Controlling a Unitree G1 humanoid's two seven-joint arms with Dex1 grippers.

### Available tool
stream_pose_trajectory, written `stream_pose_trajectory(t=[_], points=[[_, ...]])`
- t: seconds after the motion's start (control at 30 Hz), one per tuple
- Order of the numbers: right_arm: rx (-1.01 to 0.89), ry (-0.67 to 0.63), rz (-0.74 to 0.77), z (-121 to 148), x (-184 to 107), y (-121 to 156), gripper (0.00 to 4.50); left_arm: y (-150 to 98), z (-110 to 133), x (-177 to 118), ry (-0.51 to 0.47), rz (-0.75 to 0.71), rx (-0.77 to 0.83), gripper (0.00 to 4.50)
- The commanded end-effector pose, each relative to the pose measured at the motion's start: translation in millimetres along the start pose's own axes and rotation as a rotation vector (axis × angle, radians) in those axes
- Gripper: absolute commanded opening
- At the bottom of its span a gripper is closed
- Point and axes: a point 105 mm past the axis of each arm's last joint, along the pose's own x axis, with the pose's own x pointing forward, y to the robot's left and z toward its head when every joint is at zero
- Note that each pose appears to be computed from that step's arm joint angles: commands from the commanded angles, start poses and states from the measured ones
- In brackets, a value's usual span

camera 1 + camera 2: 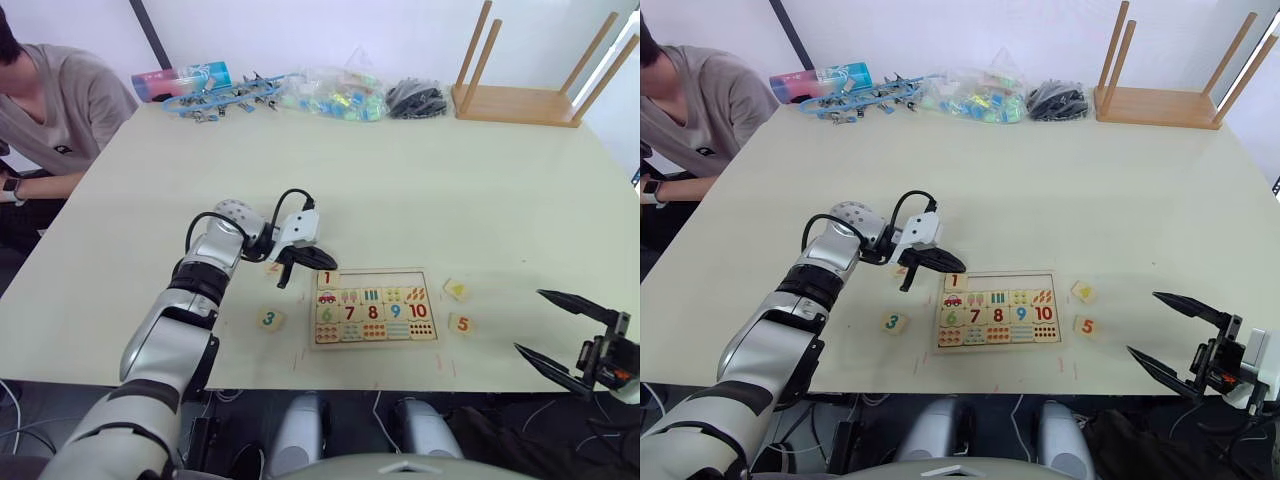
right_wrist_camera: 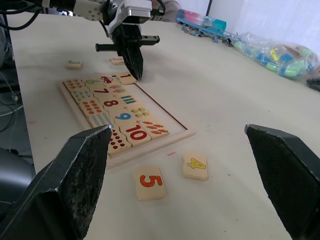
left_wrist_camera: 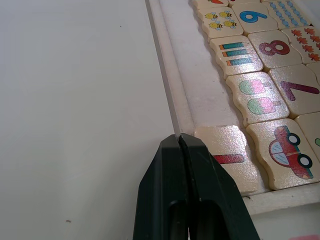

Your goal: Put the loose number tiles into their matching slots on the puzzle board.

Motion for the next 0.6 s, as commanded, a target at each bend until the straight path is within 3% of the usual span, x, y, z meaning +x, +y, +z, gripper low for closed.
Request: stream_pose_trajectory(t=[0.03,0.6], points=[[-0.034,-0.001,-0.009,6.6,-4.1,-3.8,4.50,1.4,4.3,-4.5,-0.013,0.012,0.028,0.04],[-0.028,0.001,-0.011,4.7,-5.3,-2.9,4.50,-1.9,3.2,-5.6,-0.023,-0.006,0.025,0.04]])
